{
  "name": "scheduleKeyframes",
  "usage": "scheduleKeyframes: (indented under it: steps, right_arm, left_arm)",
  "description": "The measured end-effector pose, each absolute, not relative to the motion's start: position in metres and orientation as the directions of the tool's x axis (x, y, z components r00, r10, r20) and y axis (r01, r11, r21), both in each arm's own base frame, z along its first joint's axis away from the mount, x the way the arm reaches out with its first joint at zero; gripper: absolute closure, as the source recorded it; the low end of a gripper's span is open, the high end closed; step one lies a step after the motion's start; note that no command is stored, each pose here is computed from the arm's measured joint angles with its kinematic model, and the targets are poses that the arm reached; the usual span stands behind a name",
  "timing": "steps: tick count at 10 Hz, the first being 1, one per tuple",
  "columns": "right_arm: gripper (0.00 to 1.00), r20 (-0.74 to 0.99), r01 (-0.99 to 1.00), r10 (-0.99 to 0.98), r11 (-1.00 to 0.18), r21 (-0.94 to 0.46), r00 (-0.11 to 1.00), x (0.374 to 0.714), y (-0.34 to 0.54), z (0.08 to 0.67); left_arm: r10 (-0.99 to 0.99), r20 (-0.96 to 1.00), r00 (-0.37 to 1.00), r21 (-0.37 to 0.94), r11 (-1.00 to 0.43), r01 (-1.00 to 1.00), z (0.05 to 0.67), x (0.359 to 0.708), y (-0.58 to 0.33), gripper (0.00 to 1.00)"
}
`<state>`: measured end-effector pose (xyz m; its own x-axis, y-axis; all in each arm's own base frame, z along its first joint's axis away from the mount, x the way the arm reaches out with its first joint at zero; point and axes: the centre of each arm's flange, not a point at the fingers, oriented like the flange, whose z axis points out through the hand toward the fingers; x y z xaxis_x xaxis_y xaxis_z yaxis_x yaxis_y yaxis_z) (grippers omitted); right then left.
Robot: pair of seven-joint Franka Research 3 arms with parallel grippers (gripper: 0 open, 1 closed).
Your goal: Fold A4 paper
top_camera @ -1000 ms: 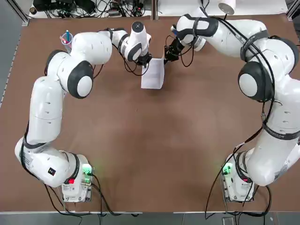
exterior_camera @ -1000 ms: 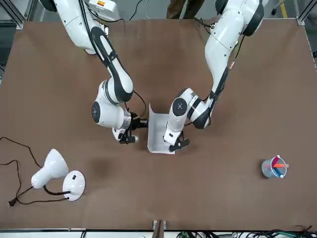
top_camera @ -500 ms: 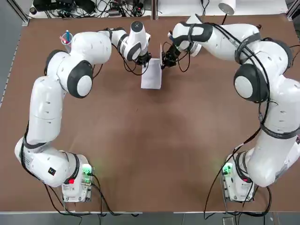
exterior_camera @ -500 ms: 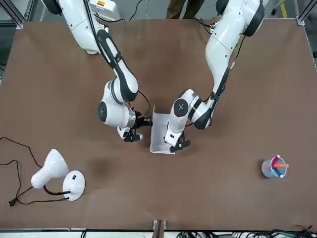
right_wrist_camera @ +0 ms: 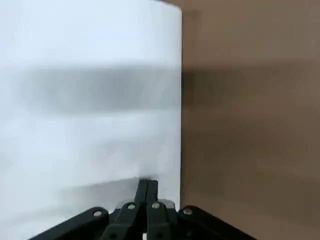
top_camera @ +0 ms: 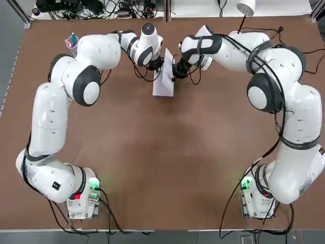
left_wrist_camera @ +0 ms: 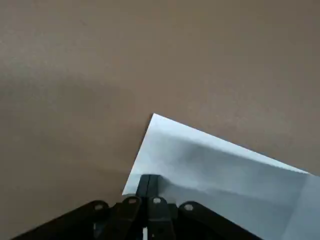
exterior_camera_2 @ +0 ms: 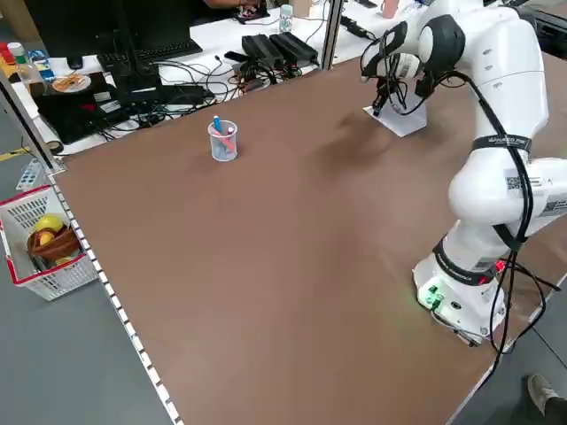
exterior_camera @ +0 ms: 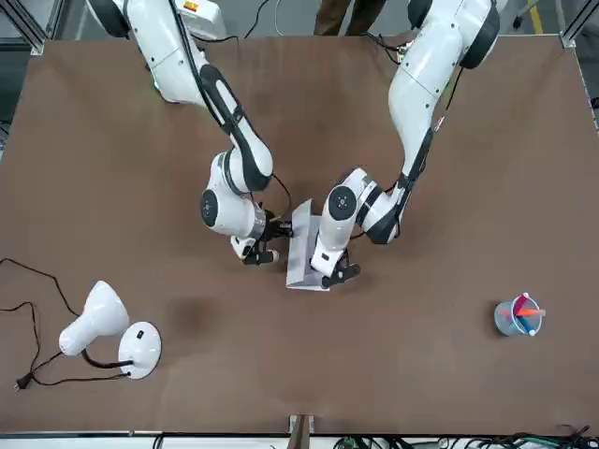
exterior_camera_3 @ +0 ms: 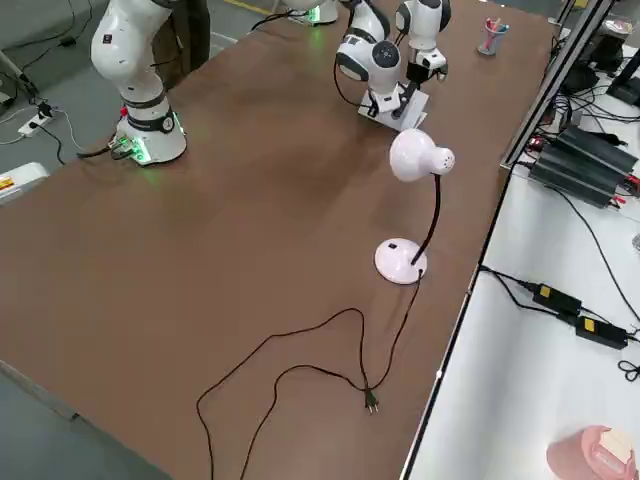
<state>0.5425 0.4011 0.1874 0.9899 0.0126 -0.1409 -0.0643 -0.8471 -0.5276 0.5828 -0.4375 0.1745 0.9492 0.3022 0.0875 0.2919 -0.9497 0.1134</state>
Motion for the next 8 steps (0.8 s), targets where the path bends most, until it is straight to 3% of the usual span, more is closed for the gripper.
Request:
scheduleKeyframes:
  steps: [3, 8]
  right_arm:
    - [0.99, -0.162, -0.059, 0.029, -0.856, -0.513, 0.986, 0.528, 0.407, 0.175]
    - [0.99, -0.153, -0.044, 0.038, -0.866, -0.499, 0.988, 0.515, 0.419, 0.162]
  left_arm:
    - [0.238, 0.099, 0.966, 0.102, -0.968, 0.228, 0.176, 0.586, -0.435, 0.99]
    - [0.152, 0.047, 0.987, -0.050, -0.987, 0.154, 0.209, 0.615, -0.385, 0.99]
